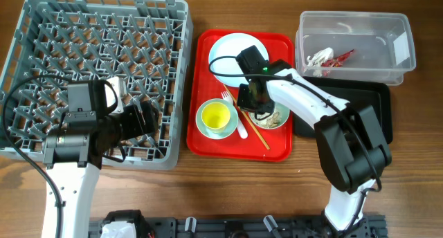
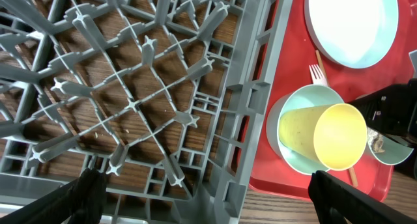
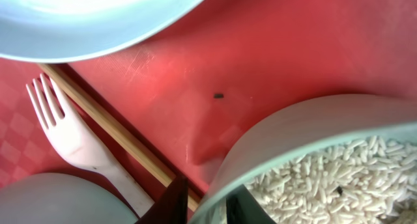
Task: Sort waste into correct bins and load items into the dishwasher rack
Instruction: 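Reach the right gripper to the rice bowl and grip its rim, then lift the bowl and tip the rice onto the black tray, then set the emptied bowl onto the light-blue plate on the red tray, then grasp the yellow cup from the small bowl with the right gripper, then lift the yellow cup and hand it to the left gripper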
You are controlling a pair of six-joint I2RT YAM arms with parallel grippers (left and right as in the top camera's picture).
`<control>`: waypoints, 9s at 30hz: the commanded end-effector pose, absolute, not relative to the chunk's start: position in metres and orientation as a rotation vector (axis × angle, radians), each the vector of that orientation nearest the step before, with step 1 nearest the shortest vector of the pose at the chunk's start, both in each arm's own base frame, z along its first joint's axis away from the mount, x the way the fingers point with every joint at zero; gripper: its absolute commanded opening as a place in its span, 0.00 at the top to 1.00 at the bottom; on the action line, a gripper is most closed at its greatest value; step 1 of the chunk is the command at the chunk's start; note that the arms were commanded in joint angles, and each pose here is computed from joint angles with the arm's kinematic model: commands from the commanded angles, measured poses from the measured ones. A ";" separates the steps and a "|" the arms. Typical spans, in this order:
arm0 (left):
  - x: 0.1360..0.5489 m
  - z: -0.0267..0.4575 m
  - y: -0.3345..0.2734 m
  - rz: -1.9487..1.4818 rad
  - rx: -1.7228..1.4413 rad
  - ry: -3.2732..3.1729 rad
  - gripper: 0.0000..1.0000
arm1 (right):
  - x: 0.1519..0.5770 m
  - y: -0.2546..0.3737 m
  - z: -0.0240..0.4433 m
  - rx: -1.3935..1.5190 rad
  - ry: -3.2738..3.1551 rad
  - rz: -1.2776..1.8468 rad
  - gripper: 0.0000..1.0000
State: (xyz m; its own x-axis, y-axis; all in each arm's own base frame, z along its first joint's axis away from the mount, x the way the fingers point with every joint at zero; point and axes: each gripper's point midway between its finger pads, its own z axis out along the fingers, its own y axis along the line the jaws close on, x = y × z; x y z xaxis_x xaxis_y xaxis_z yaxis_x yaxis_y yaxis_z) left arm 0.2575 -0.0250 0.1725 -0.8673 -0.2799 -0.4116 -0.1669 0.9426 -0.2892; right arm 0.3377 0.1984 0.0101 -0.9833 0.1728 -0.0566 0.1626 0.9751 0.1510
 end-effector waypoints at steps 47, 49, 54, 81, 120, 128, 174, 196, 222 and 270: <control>0.262 0.180 -0.026 -0.356 -0.321 2.615 0.00 | 0.365 0.174 0.141 0.096 2.835 0.258 0.96; 0.262 0.180 -0.026 -0.356 -0.321 2.614 0.00 | 0.363 0.161 0.151 0.111 2.827 0.268 0.96; 0.262 0.180 -0.026 -0.355 -0.320 2.613 0.00 | 0.362 0.122 0.154 0.117 2.877 0.431 0.96; 0.263 0.181 -0.026 -0.356 -0.320 2.611 0.00 | 0.345 0.010 0.154 0.516 2.236 1.639 0.96; 0.262 0.181 -0.026 -0.356 -0.320 2.611 0.00 | 0.373 -0.050 0.158 0.959 2.081 1.635 0.96; 0.263 0.181 -0.026 -0.355 -0.320 2.610 0.00 | 0.359 -0.029 0.203 0.399 1.900 1.753 0.96; 0.266 0.183 -0.026 -0.356 -0.315 2.593 0.00 | 0.402 0.173 0.219 -0.364 2.366 0.546 0.96; 0.266 0.183 -0.026 -0.356 -0.315 2.593 0.00 | 0.414 0.257 0.065 -0.499 2.583 0.504 0.74; 0.266 0.183 -0.026 -0.356 -0.315 2.593 0.00 | 0.283 0.257 0.098 -0.449 2.887 0.631 0.44; 0.276 0.314 -0.161 -1.517 0.532 1.900 0.00 | 0.288 0.277 0.283 -0.560 2.308 2.044 0.96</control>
